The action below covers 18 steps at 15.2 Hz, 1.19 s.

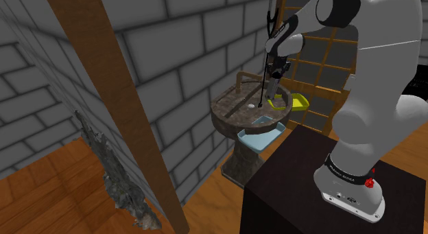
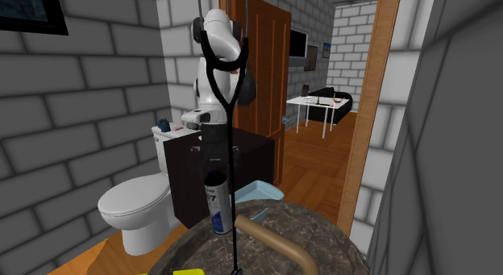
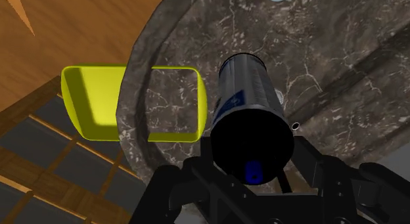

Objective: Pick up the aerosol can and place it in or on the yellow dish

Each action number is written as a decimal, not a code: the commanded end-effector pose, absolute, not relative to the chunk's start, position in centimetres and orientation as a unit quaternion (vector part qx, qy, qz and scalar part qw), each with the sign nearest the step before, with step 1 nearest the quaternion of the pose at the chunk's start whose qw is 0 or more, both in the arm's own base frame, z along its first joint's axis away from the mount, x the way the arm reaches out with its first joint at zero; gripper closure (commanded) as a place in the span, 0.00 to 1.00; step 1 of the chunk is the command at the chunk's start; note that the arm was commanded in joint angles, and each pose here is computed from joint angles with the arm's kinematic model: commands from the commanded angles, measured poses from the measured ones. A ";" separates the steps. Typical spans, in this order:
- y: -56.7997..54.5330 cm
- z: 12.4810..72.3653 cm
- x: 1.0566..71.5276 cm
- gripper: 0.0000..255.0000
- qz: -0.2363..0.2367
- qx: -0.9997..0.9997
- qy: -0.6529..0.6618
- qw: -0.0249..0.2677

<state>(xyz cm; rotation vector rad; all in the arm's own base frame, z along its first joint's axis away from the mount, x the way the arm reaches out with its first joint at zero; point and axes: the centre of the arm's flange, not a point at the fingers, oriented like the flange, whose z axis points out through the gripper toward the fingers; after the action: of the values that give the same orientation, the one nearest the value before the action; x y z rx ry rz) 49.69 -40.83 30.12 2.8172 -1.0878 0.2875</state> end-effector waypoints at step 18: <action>-63.8 34.4 45.6 1.00 0.095 0.928 -0.357 0.054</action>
<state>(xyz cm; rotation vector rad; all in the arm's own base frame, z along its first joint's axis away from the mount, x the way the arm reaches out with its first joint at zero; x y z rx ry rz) 45.81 -63.17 34.39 2.8176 -1.0868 0.2877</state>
